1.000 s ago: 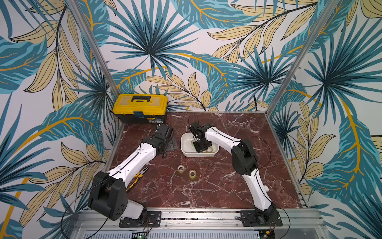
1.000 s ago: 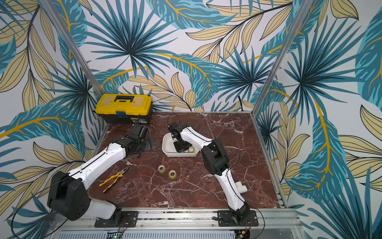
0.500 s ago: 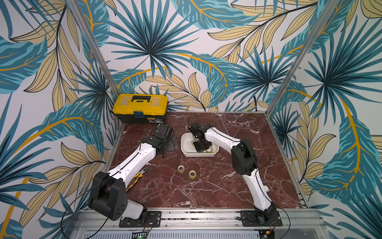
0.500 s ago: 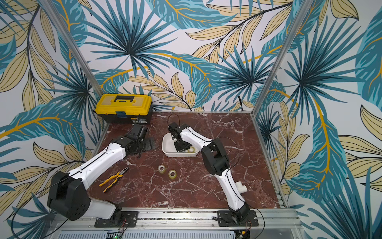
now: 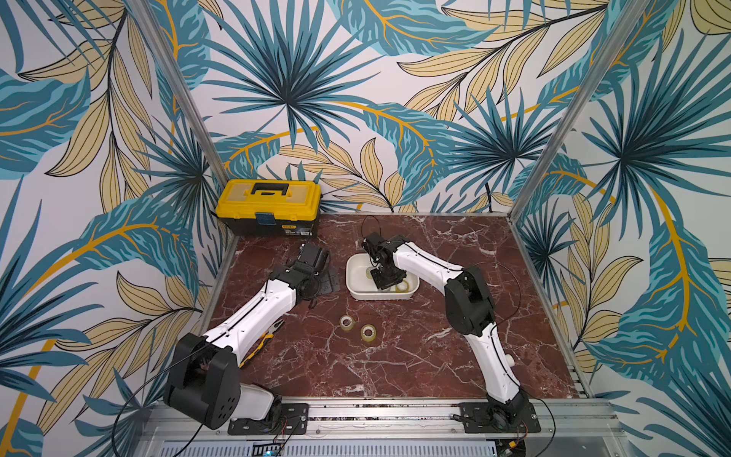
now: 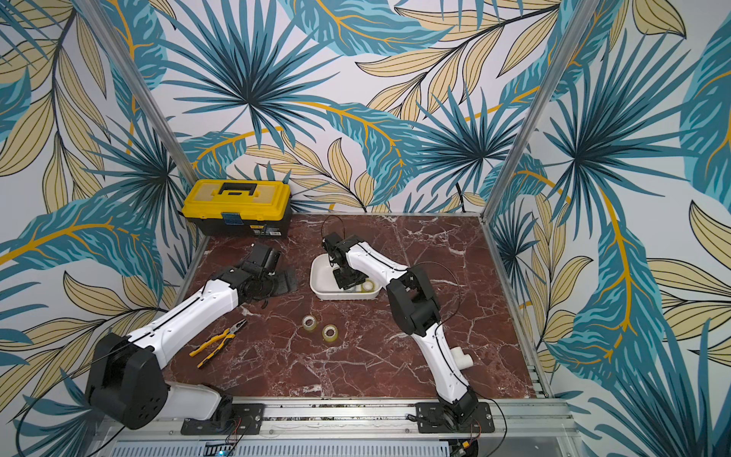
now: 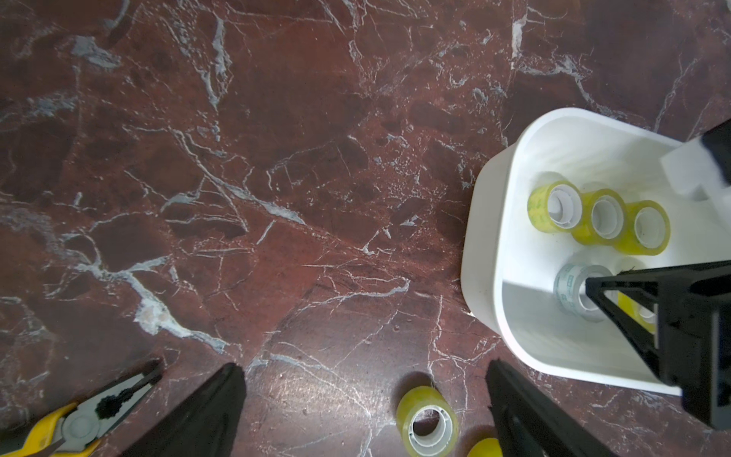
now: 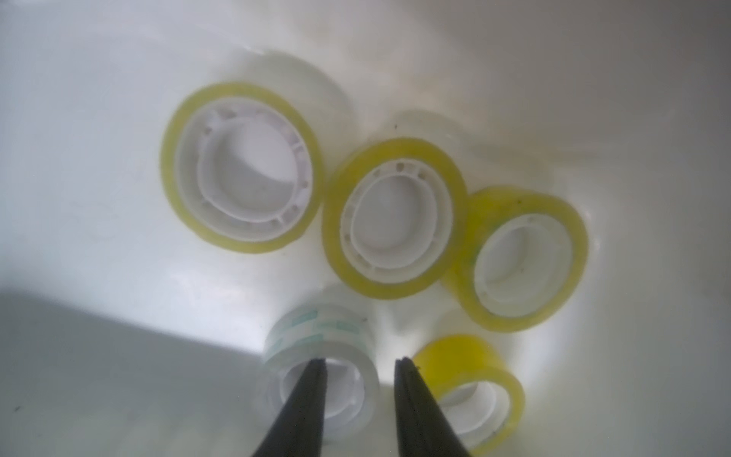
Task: Put the transparent tape into the storage box
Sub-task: Place the tape in the storage box.
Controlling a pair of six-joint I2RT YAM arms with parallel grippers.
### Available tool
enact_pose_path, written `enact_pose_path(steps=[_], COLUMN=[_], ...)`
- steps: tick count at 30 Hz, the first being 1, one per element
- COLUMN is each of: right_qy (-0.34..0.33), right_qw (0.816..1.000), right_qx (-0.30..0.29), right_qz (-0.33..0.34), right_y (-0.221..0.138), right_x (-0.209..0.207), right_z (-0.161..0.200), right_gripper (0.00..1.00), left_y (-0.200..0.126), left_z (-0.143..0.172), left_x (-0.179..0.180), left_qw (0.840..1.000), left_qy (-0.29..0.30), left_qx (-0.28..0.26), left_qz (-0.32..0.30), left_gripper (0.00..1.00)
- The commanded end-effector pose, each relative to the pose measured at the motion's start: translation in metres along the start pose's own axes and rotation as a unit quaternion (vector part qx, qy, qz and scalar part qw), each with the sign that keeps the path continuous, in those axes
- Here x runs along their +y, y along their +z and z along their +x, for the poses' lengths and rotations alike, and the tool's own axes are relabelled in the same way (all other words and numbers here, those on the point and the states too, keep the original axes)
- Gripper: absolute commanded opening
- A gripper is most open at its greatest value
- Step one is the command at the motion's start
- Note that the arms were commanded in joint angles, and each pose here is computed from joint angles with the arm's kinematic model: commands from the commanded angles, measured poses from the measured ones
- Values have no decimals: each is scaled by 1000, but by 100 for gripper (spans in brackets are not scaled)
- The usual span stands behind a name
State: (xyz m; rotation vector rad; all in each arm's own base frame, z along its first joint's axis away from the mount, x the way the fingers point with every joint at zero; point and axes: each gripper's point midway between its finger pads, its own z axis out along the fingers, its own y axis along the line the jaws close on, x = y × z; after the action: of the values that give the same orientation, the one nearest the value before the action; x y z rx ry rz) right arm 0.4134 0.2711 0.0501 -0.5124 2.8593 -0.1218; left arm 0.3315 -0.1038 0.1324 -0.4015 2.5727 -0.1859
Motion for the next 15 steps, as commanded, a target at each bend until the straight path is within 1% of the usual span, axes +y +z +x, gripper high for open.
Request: enact_pose_path(steps=[1, 5, 7, 9, 11, 15], right_qy=[16, 22, 25, 29, 37, 45], right_qw=[999, 998, 997, 996, 995, 992], right_qx=[-38, -60, -73, -81, -87, -102], right_qz=[-21, -26, -30, -37, -44, -54], right_y=[-38, -62, -77, -89, -101, -123], right_x=[0, -3, -6, -6, -8, -9], right_z=[-14, -18, -20, -20, -18, -14], right_gripper=[38, 39, 48, 50, 58, 61], left_y=[-4, -1, 4, 8, 16, 34], left_z=[10, 26, 41, 56, 72, 97], left_x=[5, 2, -2, -11, -16, -20], left_qw=[1000, 1000, 999, 998, 996, 995], left_qy=[0, 11, 21, 32, 39, 39], left_qx=[1, 16, 37, 54, 71, 91], left_qz=[5, 13, 19, 28, 34, 33], left_gripper=[100, 100, 100, 100, 100, 100])
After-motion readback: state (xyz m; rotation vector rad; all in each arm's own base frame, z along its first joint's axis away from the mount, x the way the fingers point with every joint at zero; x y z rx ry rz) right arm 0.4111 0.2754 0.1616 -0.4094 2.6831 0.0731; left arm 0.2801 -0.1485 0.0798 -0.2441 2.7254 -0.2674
